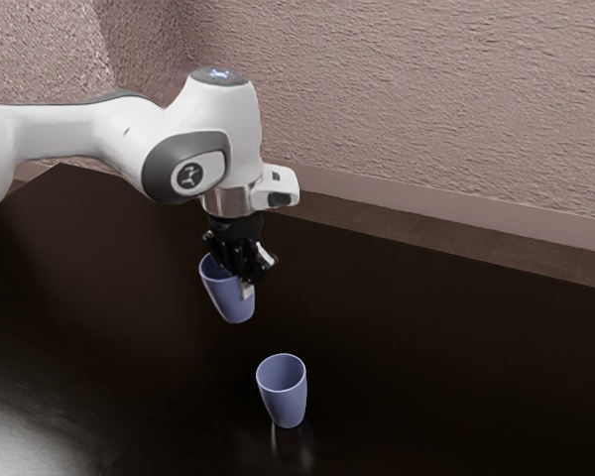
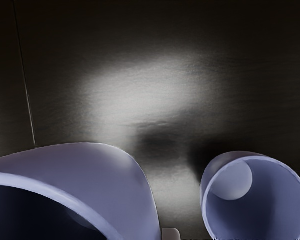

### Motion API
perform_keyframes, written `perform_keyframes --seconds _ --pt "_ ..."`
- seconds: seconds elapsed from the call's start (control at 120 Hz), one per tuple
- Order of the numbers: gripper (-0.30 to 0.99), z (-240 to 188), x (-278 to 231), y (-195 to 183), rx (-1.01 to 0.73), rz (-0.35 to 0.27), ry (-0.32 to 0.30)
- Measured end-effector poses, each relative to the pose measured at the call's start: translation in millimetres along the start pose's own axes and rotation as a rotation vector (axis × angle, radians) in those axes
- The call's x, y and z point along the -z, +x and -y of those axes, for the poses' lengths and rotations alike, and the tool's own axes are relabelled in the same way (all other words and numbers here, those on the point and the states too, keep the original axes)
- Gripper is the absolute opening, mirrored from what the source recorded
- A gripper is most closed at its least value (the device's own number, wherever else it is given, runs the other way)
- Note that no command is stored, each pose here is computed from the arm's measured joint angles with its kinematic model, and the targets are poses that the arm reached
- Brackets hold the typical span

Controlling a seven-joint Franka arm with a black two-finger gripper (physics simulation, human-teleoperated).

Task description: Place the left cup onto the right cup

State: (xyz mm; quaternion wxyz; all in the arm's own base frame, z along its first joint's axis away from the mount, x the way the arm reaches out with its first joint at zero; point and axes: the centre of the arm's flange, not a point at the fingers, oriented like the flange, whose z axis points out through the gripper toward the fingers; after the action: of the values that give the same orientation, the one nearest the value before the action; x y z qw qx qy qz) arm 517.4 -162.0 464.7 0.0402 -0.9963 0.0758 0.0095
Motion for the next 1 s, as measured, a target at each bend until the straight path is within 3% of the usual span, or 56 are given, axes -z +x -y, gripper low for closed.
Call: perform_keyframes --seconds 0.425,1.0 --pt "-0.09 -49.7 13.1 -6.9 -0.034 -0.027 0.0" --pt "-0.09 -67.9 12.6 -13.3 -0.012 -0.026 0.001"
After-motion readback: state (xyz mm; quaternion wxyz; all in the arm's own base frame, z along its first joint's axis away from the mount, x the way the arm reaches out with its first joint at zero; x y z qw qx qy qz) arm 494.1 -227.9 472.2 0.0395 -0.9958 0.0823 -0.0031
